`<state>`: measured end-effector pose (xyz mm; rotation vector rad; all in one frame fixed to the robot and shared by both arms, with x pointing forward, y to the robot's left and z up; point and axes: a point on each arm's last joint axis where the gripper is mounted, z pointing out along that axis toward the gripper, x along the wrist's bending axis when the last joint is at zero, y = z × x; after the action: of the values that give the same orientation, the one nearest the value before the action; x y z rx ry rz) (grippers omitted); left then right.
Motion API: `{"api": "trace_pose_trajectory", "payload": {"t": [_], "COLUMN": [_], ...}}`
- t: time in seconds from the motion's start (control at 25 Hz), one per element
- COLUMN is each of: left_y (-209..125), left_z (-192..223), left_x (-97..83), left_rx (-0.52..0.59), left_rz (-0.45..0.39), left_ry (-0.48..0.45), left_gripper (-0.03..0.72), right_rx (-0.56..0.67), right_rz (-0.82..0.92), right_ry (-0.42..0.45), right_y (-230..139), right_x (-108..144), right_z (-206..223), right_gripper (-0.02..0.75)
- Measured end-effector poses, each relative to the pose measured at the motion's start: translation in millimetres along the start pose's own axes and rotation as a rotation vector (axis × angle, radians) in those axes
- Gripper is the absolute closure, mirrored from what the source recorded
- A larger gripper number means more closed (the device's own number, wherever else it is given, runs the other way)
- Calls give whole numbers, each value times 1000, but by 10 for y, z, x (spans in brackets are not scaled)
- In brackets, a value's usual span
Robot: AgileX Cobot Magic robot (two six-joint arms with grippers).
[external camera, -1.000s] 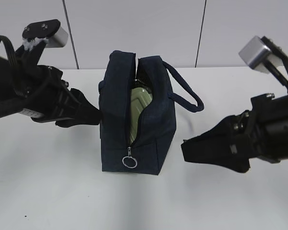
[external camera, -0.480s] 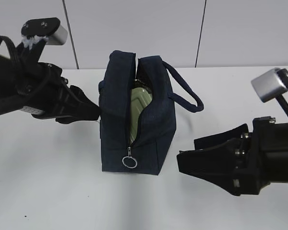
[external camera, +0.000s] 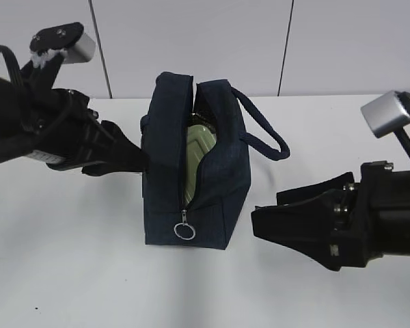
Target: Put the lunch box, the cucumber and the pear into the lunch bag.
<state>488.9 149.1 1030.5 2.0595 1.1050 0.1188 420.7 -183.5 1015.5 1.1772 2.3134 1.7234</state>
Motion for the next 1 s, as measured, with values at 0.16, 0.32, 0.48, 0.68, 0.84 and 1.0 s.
{"api": "trace_pose_trajectory", "payload": {"t": [0.16,0.32,0.48,0.68,0.84,1.0], "left_y": [21,17,23,9,2,4], "left_z": [31,98,136,216,292,300], "left_x": [-17,1,26,56,74,74], "left_rx": [-25,-26,-36,-31,-34,-37], "left_rz": [-53,-78,-91,-112,-121,-121], "left_ry": [-32,-41,-29,-30,-43,-47], "left_gripper": [452,452,446,454,539,685], "right_rx": [32,84,117,124,127,148], "right_rz": [17,56,67,31,-49,-114], "right_ry": [-6,-6,21,40,63,80], "right_y": [-48,-135,-205,-271,-332,-379], "right_x": [-66,-160,-216,-297,-364,-437], "right_z": [68,174,261,366,454,546], "right_gripper": [262,262,262,260,261,262]}}
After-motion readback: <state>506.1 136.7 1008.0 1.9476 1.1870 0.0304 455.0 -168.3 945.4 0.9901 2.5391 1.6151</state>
